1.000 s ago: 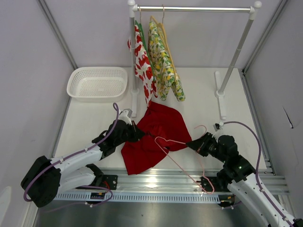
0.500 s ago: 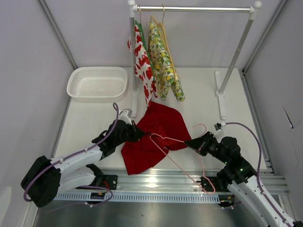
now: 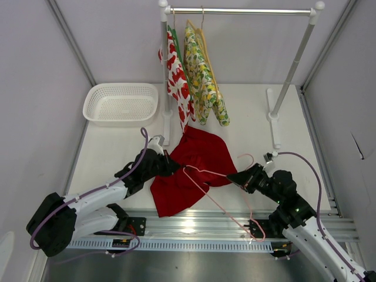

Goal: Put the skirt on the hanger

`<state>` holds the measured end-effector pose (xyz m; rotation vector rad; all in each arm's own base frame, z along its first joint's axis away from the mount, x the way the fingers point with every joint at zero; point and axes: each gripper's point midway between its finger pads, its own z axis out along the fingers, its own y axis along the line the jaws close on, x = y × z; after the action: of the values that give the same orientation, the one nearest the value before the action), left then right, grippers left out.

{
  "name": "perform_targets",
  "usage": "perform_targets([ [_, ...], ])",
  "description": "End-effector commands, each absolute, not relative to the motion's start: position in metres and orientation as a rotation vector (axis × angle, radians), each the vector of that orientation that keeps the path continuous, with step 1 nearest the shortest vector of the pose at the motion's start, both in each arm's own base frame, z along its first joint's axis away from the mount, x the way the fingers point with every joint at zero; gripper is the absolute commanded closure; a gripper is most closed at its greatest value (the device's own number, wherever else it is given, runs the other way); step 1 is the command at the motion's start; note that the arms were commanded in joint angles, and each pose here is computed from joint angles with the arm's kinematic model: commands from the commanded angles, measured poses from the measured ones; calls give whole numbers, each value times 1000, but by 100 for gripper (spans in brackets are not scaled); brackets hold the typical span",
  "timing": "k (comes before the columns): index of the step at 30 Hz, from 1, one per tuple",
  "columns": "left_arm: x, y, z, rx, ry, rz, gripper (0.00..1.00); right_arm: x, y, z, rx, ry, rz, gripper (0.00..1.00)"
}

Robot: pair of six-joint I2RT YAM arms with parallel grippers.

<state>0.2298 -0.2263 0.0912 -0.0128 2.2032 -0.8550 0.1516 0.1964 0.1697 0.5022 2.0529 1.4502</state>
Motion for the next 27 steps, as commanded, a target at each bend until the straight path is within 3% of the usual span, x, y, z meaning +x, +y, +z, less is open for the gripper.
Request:
perform_targets([
  [1,238,-232,107,-2,2141,-890,100,148,205,185,467,2004,1549,100],
  [27,256,-227,131,-217,2094,-901,100,127,205,182,394,2122,1518,100],
])
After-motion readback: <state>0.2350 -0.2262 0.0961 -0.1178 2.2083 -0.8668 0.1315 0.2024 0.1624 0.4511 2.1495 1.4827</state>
